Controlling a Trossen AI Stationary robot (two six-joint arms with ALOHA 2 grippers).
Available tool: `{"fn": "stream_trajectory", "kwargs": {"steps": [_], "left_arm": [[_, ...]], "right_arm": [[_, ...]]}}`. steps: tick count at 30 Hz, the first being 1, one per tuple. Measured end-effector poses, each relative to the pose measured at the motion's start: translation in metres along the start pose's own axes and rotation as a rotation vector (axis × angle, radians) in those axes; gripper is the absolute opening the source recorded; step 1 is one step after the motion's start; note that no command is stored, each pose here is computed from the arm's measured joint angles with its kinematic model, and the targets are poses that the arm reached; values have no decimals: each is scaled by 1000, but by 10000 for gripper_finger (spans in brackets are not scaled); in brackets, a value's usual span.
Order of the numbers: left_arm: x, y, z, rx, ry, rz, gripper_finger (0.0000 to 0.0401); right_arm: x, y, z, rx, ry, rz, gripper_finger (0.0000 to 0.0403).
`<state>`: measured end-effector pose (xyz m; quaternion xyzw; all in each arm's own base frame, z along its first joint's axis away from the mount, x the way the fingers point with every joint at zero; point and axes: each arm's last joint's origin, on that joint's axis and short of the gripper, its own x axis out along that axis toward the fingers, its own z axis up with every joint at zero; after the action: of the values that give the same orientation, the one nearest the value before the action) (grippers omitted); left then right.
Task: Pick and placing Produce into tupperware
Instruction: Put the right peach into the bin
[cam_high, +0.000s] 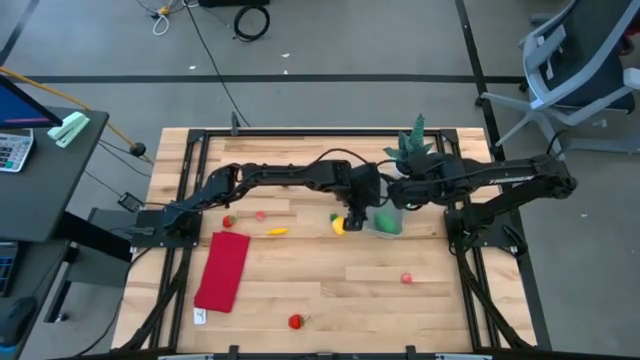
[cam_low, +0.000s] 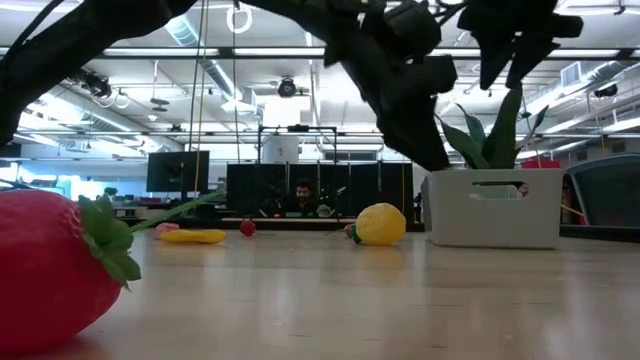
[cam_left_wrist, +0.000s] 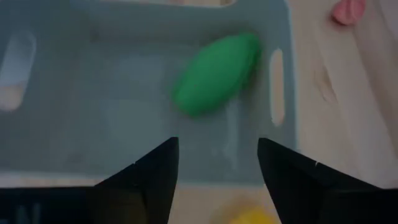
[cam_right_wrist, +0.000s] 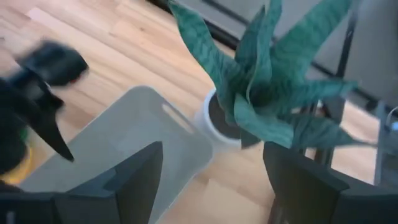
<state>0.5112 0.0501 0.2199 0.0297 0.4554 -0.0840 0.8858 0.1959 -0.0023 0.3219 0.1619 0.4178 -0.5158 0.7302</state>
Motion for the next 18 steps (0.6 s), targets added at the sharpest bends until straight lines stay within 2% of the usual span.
{"fn": "stream_trajectory", "kwargs": {"steps": [3,7,11,14,18], "left_arm": [[-16,-6,4,-32,67,-18,214],[-36,-19,6,-35,169,-53,201],[-51,-37,-7,-53,381,-105,192],[-60,-52,-24,-89,580,-141,190],[-59,-72,-32,-139,634,-133,193]], "right_arm": [[-3,-4,-2,43,56,36,288],[-6,-6,-8,27,182,76,288],[-15,3,-21,-15,306,164,288],[-27,15,-37,1,345,239,288],[-47,35,-62,50,371,364,288]]}}
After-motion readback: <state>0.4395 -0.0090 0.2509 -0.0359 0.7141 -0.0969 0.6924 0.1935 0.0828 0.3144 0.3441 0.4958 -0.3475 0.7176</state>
